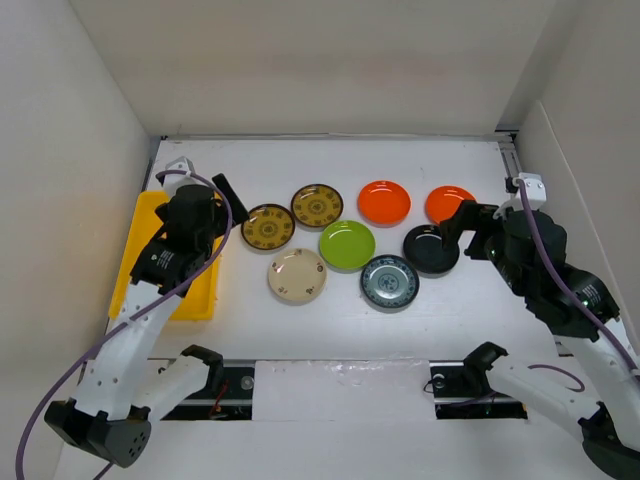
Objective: Place the plates into the plastic bin on the countertop
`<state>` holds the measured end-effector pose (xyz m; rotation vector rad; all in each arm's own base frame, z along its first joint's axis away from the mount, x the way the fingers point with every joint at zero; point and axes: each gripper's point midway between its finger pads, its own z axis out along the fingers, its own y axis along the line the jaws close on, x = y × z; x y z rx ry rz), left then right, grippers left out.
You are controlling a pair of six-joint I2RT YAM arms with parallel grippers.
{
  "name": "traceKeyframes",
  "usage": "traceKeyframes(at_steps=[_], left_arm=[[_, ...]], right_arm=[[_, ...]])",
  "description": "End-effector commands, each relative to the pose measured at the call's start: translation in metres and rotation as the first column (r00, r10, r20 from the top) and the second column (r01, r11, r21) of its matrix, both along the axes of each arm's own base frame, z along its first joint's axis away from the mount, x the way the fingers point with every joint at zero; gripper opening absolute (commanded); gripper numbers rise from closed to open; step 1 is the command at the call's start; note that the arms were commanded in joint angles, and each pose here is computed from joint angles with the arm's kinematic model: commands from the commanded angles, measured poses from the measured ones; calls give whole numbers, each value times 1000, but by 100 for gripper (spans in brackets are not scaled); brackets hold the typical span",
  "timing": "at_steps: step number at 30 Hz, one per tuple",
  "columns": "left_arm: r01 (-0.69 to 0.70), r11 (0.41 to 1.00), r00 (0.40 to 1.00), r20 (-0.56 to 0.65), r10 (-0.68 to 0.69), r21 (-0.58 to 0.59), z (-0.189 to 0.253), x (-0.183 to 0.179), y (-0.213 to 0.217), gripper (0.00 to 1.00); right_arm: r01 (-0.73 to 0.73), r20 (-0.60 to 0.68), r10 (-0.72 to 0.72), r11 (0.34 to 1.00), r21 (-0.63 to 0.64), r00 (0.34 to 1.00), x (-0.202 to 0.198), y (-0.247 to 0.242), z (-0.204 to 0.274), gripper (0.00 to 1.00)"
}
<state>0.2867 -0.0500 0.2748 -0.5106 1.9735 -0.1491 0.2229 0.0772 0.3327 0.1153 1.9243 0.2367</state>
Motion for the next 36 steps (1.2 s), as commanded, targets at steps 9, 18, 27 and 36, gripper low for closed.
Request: traceKeyframes(at_steps=[9,18,27,36], left_arm=[[34,999,999,-13,-34,5,-5,10,-8,100],[299,920,948,-30,-316,-254,-23,21,-85,100],[351,852,894,-132,-428,-389,-94,39,-130,100],[586,667,768,52,-639,-460,-100,48,-179,100]], right_arm=[[9,36,-11,999,35,999,4,1,9,100],[-63,44,60,996,70,997,2,16,5,100],[-111,46,108,990,89,993,-1,24,4,100],[-183,72,175,975,124,982,-3,38,3,100]])
